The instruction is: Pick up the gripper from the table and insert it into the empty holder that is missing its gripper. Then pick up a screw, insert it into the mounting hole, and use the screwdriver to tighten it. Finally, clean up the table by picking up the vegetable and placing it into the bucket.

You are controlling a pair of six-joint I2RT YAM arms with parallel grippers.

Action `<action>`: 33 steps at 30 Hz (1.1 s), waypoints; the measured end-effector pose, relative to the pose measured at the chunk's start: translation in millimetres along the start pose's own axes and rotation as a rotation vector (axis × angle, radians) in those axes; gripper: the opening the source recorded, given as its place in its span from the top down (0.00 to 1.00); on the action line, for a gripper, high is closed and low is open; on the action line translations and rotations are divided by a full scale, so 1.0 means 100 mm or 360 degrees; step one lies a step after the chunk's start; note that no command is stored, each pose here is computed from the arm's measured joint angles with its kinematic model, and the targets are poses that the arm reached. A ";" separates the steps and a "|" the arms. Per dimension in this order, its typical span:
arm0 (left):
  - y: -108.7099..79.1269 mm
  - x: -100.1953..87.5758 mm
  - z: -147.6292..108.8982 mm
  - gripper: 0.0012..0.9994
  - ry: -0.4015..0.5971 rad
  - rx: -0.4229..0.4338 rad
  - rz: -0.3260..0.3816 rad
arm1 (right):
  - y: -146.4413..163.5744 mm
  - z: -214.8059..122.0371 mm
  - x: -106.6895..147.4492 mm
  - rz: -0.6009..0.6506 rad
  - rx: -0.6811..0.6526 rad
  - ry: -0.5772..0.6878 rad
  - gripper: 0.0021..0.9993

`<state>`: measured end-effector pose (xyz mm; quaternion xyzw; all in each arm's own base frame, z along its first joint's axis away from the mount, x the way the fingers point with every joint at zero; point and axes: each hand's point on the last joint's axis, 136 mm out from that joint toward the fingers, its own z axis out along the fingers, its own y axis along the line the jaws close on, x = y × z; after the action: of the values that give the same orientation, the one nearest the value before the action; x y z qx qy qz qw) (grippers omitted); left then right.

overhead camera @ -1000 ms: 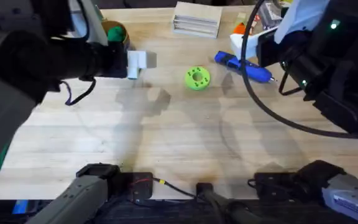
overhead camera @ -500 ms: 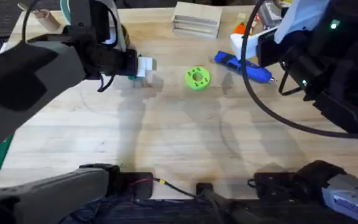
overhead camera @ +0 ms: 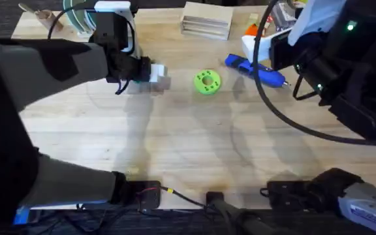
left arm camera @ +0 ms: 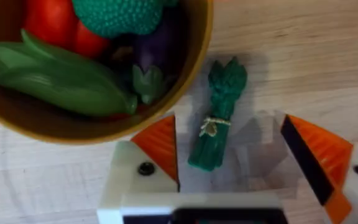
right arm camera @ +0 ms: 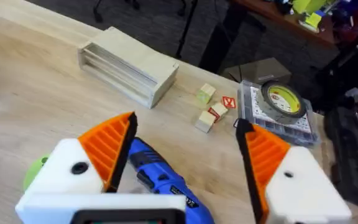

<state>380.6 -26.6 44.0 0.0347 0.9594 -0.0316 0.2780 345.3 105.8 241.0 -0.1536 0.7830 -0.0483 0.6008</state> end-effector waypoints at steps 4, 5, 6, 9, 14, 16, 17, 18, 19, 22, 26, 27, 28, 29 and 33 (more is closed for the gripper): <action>0.00 0.02 0.07 0.00 0.0014 0.0001 -0.0001 | 0.00 0.00 0.00 0.0000 0.0000 0.0000 0.01; 0.00 0.02 0.08 0.00 0.0010 0.0001 -0.0001 | 0.00 0.00 0.00 0.0000 0.0000 0.0000 0.01; 0.00 0.01 0.08 0.00 0.0004 0.0001 0.0000 | 0.00 0.00 0.00 0.0000 0.0000 -0.0001 0.01; 0.00 0.00 0.08 0.05 -0.0004 0.0001 0.0001 | 0.00 0.00 0.00 0.0000 0.0000 0.0000 0.01; 0.01 0.05 0.13 0.17 0.0026 -0.0002 0.0005 | 0.00 0.00 0.00 0.0000 0.0000 0.0000 0.01; 0.02 0.04 0.14 0.24 0.0021 -0.0003 0.0004 | 0.00 0.00 0.00 0.0000 0.0000 0.0000 0.01; 0.02 0.04 0.14 0.28 0.0020 -0.0003 0.0007 | 0.00 0.00 0.00 0.0000 0.0000 0.0000 0.01; 0.02 0.03 0.14 0.32 0.0016 -0.0003 0.0008 | 0.00 0.00 0.00 0.0000 0.0000 0.0000 0.01; 0.02 0.03 0.15 0.35 0.0013 -0.0002 0.0009 | 0.00 0.00 0.00 0.0000 0.0000 -0.0001 0.01; 0.01 0.02 0.15 0.46 0.0011 0.0002 0.0008 | 0.00 0.00 0.00 0.0000 0.0000 0.0000 0.01; -0.02 0.01 0.15 0.61 0.0006 0.0027 0.0009 | 0.00 0.00 0.00 0.0000 0.0000 -0.0001 0.01; -0.03 0.01 0.15 0.68 0.0006 0.0037 0.0009 | 0.00 0.00 0.00 0.0000 0.0000 0.0000 0.01; -0.04 0.01 0.14 0.75 0.0005 0.0049 0.0009 | 0.00 0.00 0.00 0.0000 0.0000 0.0000 0.01; -0.04 0.01 0.14 0.84 0.0003 0.0053 0.0009 | 0.00 0.00 0.00 0.0000 0.0000 0.0000 0.01; -0.06 -0.01 0.14 0.98 -0.0006 0.0071 0.0011 | 0.00 0.00 0.00 0.0000 0.0000 0.0001 0.01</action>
<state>388.7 -34.2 33.2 0.0442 0.9578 -0.0520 0.2791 345.2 105.8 240.9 -0.1537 0.7831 -0.0483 0.6007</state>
